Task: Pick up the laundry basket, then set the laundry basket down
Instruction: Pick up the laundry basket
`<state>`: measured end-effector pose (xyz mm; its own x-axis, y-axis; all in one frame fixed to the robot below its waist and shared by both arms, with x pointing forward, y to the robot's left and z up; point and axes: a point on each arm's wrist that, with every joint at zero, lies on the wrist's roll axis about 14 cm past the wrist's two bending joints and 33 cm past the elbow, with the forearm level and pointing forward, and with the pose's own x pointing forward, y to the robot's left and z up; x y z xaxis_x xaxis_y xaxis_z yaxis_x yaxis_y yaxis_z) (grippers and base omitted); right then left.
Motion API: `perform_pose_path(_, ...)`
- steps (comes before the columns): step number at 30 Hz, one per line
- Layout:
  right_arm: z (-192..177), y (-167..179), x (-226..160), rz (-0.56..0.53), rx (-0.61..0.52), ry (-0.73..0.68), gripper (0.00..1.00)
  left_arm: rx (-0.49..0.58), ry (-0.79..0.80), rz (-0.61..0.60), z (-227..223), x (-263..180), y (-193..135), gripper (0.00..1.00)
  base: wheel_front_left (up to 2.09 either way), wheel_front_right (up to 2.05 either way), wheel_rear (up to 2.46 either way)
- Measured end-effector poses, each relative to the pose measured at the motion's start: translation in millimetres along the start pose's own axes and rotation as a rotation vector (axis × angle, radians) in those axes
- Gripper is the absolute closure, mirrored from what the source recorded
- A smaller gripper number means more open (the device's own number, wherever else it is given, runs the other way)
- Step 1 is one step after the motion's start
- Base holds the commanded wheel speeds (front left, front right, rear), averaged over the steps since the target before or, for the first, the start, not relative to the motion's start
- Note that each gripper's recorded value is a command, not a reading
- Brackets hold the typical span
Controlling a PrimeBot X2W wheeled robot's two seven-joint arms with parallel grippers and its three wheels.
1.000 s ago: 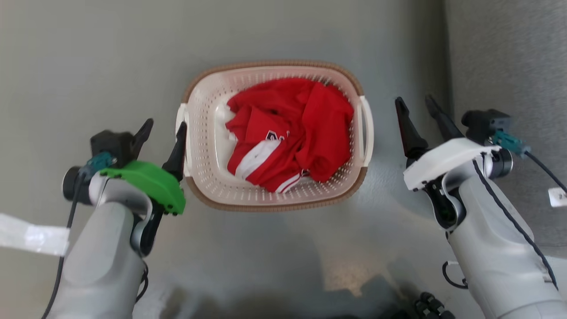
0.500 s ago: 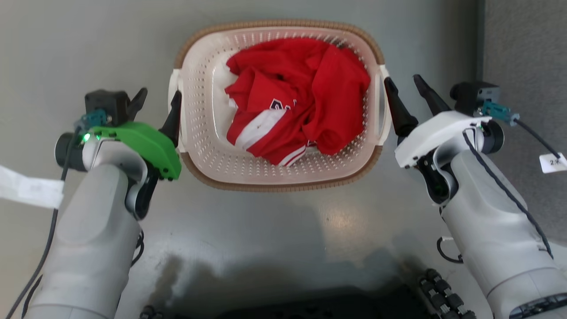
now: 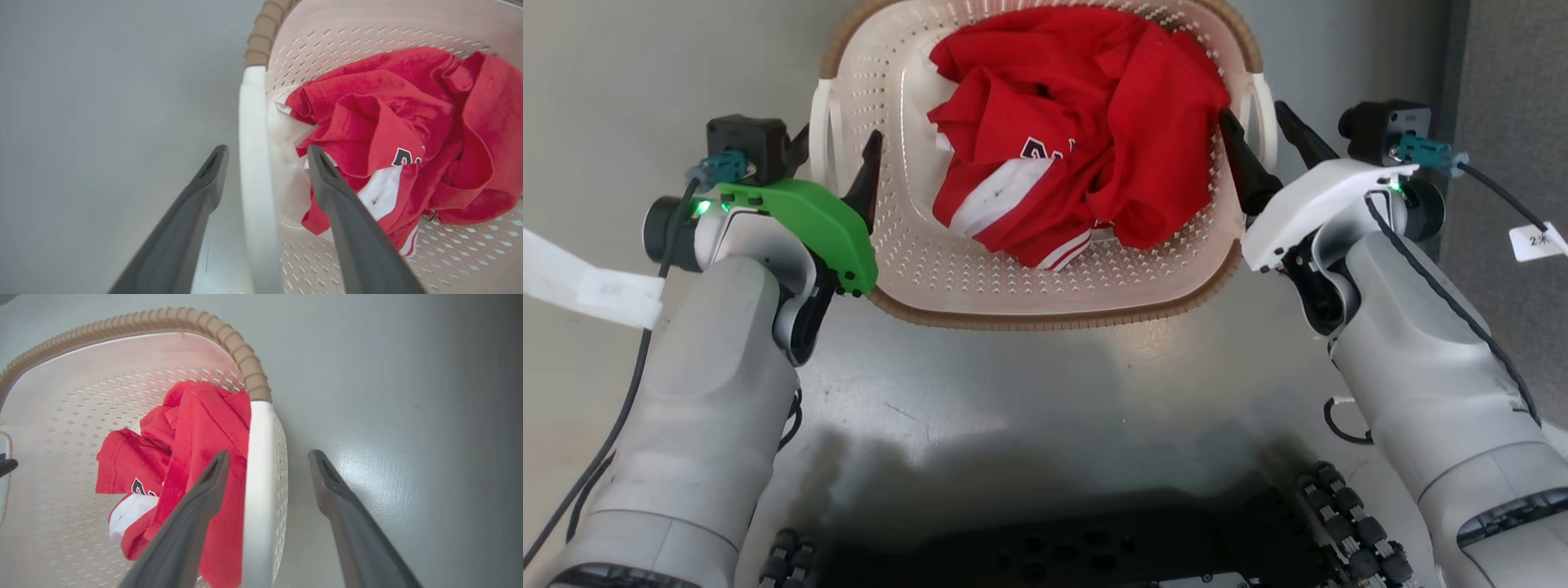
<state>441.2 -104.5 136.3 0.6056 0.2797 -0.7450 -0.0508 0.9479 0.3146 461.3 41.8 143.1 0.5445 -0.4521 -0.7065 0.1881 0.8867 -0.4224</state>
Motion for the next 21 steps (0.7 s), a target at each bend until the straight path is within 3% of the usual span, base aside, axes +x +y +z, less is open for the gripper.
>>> perform_pose_path(5,-12.8,-0.1,4.3,0.003,0.001,0.039,0.00,-0.004,0.024,0.000,-10.1,3.3,2.0,0.00,0.00,0.00,0.00)
perform_pose_path(6,-14.6,0.4,4.6,0.003,0.007,0.044,0.06,-0.011,0.028,-0.001,-11.4,3.3,1.9,0.00,0.00,0.00,0.00)
perform_pose_path(8,-16.7,1.3,5.4,0.004,0.023,0.049,0.53,-0.019,0.029,0.002,-13.3,3.3,2.7,0.00,0.00,0.00,0.00)
perform_pose_path(9,-17.3,2.3,6.1,0.006,0.027,0.051,0.61,-0.019,0.034,0.004,-14.5,3.5,3.4,0.00,0.00,0.00,0.00)
perform_pose_path(10,-17.7,3.2,6.8,0.009,0.029,0.053,0.77,-0.017,0.038,0.004,-15.1,3.8,3.8,0.09,0.00,0.00,0.00)
perform_pose_path(11,-17.3,4.4,7.9,0.013,0.029,0.053,1.00,-0.012,0.038,0.001,-14.9,4.4,3.3,0.52,0.00,0.00,0.00)
perform_pose_path(12,-16.1,5.3,8.9,0.015,0.030,0.049,1.00,-0.011,0.033,-0.001,-13.8,4.8,2.6,0.72,0.00,0.00,0.00)
perform_pose_path(13,-16.1,5.3,8.9,0.015,0.030,0.049,1.00,-0.011,0.033,-0.001,-13.8,4.8,2.6,1.00,0.00,0.00,0.00)
perform_pose_path(21,-15.6,7.3,10.4,0.019,0.038,0.052,1.00,-0.027,0.026,-0.006,-12.1,5.5,-0.8,1.00,0.00,0.00,0.00)
